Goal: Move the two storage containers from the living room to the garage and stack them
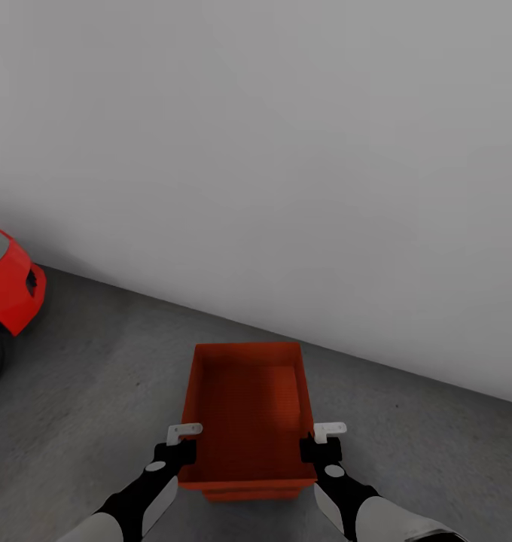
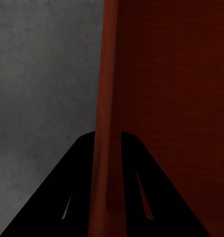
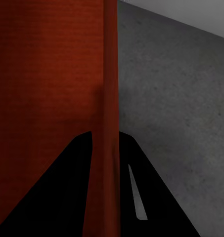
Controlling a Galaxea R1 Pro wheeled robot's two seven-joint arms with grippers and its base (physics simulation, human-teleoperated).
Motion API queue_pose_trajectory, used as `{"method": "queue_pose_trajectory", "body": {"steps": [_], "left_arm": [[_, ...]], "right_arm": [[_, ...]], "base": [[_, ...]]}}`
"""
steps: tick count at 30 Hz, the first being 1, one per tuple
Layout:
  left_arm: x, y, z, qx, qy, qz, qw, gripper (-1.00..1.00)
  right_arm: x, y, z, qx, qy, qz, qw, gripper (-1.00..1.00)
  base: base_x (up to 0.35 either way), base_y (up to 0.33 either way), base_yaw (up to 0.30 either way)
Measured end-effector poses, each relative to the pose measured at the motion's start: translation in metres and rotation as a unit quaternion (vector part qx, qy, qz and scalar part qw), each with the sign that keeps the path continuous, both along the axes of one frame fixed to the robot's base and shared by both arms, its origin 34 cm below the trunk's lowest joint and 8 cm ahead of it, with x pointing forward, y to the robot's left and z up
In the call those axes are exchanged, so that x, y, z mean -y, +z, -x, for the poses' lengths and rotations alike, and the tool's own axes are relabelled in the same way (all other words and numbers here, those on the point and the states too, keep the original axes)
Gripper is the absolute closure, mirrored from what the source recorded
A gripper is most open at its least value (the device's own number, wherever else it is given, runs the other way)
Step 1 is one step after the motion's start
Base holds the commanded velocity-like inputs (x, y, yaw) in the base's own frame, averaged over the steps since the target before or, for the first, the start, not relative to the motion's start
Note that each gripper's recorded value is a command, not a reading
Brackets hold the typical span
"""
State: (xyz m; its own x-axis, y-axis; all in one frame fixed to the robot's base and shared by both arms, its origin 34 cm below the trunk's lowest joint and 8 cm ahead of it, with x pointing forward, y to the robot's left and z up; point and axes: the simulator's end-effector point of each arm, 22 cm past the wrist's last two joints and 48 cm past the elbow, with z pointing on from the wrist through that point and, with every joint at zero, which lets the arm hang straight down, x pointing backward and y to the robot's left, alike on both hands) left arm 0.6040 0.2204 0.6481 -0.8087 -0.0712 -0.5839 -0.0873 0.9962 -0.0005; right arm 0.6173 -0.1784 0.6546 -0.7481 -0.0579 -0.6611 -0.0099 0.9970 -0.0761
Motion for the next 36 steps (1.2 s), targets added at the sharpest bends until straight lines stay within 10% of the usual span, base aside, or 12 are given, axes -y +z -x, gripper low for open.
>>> {"method": "queue_pose_trajectory", "body": {"steps": [36], "left_arm": [[-0.0001,-0.0081,0.0002,-0.001,0.002,0.002,1.0,1.0]], "right_arm": [[-0.0001,-0.0068,-0.0013,0.0,0.001,0.001,1.0,1.0]], "base": [[0.006,0.0,0.0]]}}
